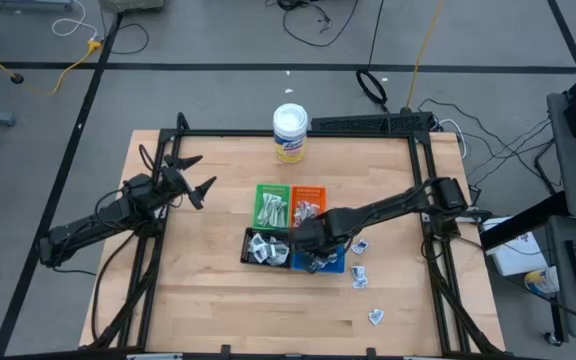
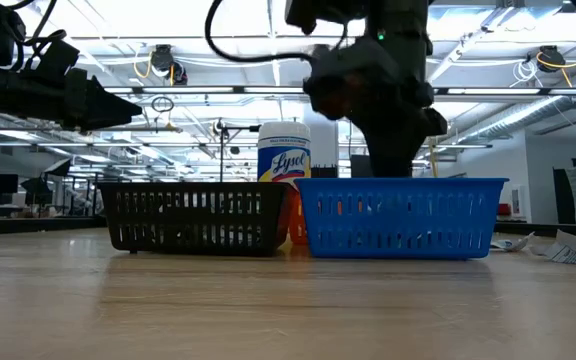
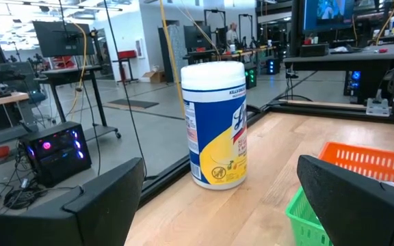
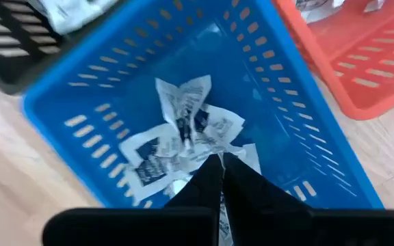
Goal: Pick & Place First Aid Supplies
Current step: Put the alcohol pad into the blue bin
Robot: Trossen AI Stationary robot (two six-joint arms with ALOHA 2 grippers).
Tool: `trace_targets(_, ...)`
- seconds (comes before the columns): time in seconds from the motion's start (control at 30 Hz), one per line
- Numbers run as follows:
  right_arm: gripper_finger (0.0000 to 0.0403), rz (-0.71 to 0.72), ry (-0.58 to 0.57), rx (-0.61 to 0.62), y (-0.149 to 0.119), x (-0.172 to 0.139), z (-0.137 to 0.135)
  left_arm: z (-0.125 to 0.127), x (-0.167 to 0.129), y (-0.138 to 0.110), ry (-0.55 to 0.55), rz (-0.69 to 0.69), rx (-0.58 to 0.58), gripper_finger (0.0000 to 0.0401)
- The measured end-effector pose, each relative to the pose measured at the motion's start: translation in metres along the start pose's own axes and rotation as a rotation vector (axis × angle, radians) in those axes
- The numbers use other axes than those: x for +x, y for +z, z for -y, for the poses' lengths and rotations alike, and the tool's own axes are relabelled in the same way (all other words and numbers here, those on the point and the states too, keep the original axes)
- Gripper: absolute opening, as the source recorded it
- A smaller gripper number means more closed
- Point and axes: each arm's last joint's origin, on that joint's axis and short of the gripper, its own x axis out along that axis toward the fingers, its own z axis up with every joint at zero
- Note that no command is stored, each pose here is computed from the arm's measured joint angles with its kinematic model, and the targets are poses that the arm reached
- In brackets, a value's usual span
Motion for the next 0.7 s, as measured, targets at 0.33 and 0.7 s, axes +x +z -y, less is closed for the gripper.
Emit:
trace_targets(0.33,0.003,-0.003,0.021,-0.033,0.001,0.007,-0.004,0.0,0.0,0.0,0.0,0.0,0.0,0.0392)
trace_targets(0.7,0.0197,0.084,0.007,0.017,0.0,-0.016,0.002,0.0,0.0,0.0,0.0,0.0,0.0,0.0392)
